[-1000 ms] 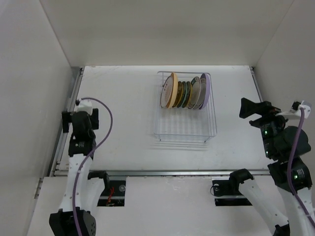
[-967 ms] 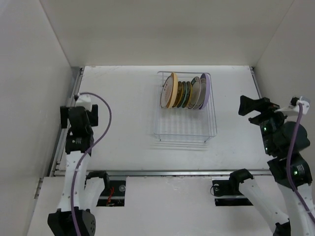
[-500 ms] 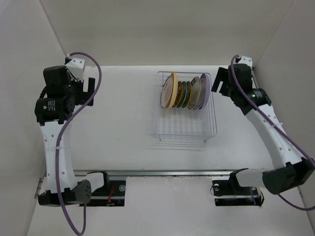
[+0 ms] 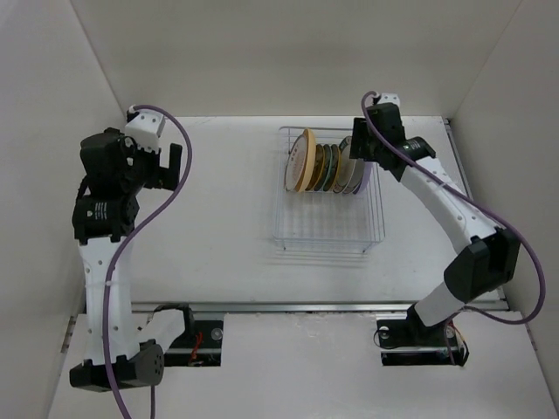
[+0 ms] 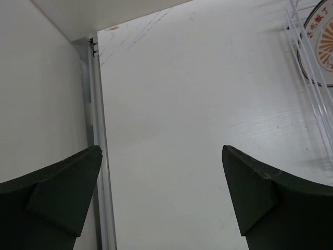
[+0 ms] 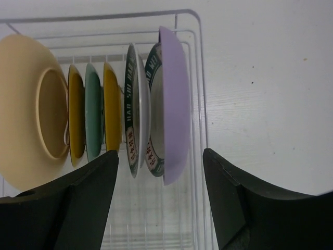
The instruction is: Unload the plates from the dish rack
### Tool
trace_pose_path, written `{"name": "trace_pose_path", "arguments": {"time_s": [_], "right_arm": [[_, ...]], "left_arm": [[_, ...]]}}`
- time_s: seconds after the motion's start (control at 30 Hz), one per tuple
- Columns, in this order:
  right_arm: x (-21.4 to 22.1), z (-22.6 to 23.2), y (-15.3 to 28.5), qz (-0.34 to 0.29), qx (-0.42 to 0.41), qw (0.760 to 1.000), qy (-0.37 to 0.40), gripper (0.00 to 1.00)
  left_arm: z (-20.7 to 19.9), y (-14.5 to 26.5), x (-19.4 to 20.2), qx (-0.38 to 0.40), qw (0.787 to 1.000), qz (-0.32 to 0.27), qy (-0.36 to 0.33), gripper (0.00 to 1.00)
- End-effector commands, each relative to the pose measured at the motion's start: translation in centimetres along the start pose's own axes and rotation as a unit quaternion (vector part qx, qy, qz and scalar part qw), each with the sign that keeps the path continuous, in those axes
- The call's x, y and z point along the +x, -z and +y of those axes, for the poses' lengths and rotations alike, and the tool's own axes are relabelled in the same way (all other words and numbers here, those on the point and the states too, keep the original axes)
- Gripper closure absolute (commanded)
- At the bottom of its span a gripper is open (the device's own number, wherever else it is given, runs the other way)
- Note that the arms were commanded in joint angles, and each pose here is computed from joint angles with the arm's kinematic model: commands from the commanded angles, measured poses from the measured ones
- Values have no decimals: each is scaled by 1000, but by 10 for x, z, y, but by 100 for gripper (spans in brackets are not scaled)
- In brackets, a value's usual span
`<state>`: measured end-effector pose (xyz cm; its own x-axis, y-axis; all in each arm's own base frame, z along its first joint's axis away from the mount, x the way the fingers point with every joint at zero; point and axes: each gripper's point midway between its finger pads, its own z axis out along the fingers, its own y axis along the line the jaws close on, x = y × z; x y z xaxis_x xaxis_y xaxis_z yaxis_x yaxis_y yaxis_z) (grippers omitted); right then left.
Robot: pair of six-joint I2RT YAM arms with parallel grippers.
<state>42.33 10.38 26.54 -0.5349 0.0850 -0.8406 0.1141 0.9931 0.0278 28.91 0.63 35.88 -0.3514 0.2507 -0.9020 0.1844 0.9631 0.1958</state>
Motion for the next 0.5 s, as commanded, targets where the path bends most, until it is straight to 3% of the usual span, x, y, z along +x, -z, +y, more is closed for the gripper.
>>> {"name": "trace_pose_path", "arguments": {"time_s": [0.0,0.27,0.47], "right_arm": [[-22,14,-3,-36,2,999,2,29],[-5,1,-31,-24,107,994,1,40],[-1,-6,-45,-25,148,989,4,47]], "left_arm": [[11,-22,-6,-11,1000,0,-27,0],[7,-34,11,25,996,74,-37,0],[18,-47,9,-1,997,71,-35,0]]}}
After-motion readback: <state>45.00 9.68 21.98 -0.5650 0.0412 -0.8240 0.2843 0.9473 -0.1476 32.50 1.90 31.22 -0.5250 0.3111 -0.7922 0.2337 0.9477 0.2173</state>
